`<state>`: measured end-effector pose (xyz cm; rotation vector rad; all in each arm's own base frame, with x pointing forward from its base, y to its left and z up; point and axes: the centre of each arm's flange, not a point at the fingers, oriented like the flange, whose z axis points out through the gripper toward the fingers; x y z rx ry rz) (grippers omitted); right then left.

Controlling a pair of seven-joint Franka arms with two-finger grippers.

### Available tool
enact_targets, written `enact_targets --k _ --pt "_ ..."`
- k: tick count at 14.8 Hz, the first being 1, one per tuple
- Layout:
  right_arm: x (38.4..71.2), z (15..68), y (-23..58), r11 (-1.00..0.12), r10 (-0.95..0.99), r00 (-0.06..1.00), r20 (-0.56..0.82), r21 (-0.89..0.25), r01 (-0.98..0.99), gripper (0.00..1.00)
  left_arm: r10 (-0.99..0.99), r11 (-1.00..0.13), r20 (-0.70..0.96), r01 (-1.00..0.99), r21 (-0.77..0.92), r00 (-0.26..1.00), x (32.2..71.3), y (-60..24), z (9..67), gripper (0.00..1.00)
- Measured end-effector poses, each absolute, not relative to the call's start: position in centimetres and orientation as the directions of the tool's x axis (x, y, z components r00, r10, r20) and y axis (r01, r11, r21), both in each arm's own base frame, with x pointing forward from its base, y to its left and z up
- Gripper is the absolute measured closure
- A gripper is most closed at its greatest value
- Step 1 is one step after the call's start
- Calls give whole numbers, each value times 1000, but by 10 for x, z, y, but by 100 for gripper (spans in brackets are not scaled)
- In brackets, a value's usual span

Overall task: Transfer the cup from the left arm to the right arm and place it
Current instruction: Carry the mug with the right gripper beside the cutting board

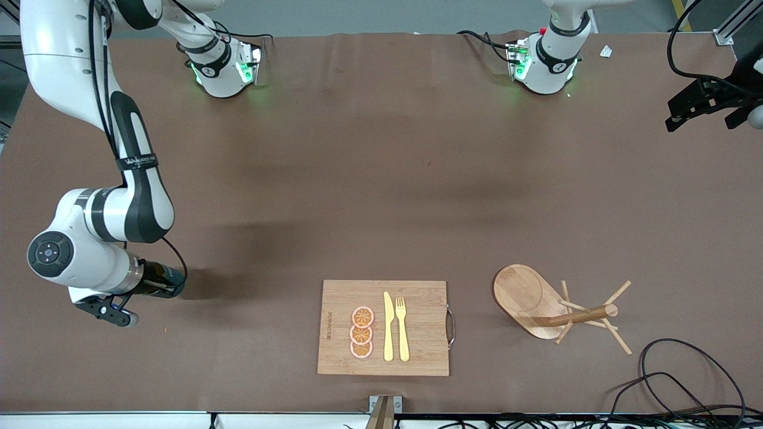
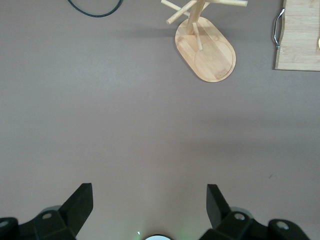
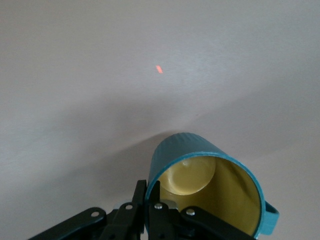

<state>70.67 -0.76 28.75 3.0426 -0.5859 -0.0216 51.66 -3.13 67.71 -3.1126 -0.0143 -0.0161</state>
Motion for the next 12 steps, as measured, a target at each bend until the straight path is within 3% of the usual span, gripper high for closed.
enact_targets --k 8,10,12 --pt "689 250 -12 -918 -396 918 -28 3 -396 92 17 -999 11 17 -28 1000 517 -27 677 0" --pt "689 251 -11 -919 -395 918 -27 1 -395 77 21 -999 13 21 -28 1000 517 -25 677 0" --pt "692 260 -11 -919 -394 919 -9 -7 -394 56 20 -999 24 20 -27 1000 518 -25 678 0"
